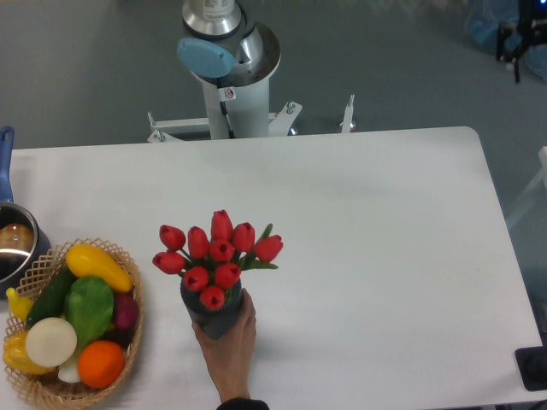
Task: Insert the flowers into the vase
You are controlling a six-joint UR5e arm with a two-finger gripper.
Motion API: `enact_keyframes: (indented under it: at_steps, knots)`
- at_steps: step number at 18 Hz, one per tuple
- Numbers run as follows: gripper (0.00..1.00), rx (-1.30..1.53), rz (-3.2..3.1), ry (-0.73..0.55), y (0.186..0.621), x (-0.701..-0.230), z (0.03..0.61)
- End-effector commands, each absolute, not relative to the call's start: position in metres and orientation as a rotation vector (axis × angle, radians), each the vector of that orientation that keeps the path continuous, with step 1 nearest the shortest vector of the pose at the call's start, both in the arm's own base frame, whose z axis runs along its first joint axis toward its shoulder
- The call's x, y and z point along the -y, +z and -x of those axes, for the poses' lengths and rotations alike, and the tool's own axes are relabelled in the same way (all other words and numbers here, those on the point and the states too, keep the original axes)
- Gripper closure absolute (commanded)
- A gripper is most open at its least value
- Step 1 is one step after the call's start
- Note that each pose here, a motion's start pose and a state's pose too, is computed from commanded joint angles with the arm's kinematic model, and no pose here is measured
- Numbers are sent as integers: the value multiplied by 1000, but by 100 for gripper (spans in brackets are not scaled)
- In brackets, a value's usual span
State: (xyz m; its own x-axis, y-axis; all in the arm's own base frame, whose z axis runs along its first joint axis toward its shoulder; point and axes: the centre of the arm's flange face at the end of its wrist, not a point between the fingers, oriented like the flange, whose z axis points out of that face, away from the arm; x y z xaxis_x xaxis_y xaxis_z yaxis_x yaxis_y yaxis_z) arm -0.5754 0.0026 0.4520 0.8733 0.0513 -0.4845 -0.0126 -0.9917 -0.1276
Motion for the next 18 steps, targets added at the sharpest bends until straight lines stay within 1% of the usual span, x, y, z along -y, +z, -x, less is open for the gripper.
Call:
enact_keyframes:
  at_steps: [2,5,8,11,18]
  knots:
    - [0,-4,2938,773,455,10,575]
    - [0,-94,2978,715,456,27,570]
    - [0,-176,2992,586,450,39,563]
    - [0,-163,2984,480,451,40,556]
    - [0,-169,2980,457,447,36,553]
